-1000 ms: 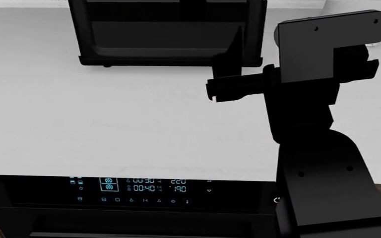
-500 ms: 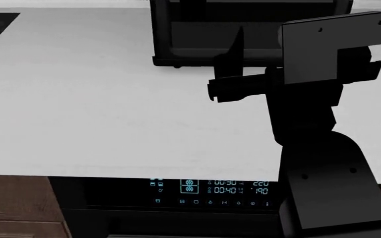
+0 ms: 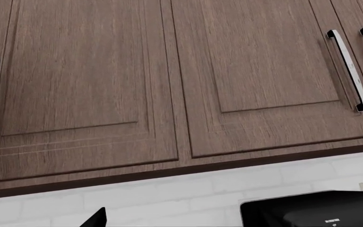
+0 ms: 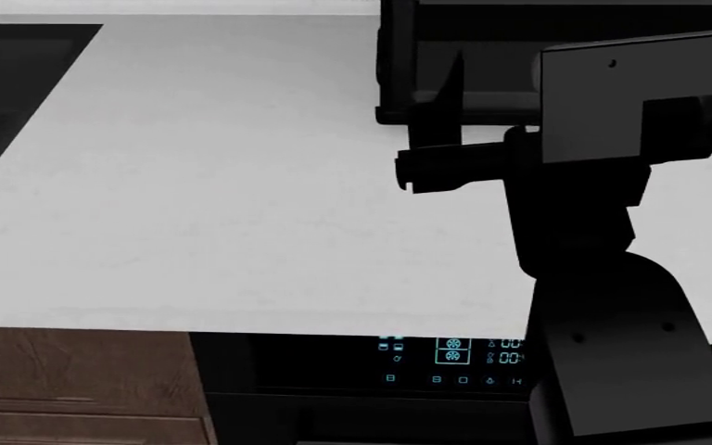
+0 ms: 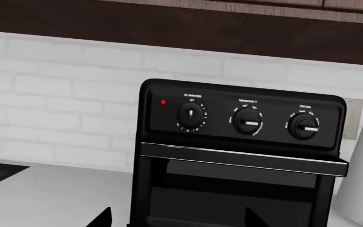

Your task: Turn on the toaster oven by setting the timer.

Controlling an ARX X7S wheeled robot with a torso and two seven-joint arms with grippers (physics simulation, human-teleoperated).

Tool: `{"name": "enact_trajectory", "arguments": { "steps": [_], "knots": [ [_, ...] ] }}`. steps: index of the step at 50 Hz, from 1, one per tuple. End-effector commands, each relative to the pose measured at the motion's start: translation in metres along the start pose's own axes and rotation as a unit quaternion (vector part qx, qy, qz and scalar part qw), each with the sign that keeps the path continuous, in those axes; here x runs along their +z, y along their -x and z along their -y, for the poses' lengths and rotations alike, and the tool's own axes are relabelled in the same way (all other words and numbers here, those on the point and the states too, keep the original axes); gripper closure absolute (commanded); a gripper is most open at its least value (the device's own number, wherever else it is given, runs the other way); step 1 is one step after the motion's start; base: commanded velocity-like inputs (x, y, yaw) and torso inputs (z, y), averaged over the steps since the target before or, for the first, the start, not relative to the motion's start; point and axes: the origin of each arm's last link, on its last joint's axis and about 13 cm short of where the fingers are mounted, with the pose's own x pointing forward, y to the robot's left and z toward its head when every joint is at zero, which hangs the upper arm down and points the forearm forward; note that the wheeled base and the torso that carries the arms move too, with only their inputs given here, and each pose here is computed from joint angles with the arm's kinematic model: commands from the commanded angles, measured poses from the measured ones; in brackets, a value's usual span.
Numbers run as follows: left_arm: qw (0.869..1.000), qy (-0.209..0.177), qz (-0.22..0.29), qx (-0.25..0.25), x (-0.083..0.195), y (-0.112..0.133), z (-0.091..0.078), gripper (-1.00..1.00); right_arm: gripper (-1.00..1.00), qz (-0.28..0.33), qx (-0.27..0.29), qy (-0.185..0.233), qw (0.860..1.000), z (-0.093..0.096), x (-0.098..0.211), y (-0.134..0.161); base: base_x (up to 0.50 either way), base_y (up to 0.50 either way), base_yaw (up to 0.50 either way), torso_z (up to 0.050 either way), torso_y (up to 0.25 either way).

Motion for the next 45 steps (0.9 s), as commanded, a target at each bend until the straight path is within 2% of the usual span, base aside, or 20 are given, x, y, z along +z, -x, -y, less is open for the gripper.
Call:
{"name": "enact_trajectory", "arguments": {
  "steps": [1, 45],
  "knots": [
    [1.000, 0.002, -0.002, -0.003, -0.0015, -0.0001, 0.0020, -1.00, -1.00, -0.001, -0.011, -0.004, 1.000, 0.0031, -0.0018, 0.0022, 0.00, 0.00, 0.00, 0.000, 0.000],
    [1.000, 0.008, 0.002, 0.001, 0.0027, 0.0015, -0.0003, -1.00, -1.00, 0.000, -0.002, -0.002, 1.000, -0.0007, -0.0002, 0.0024, 0.37, -0.01, 0.00, 0.000, 0.000]
  ]
}}
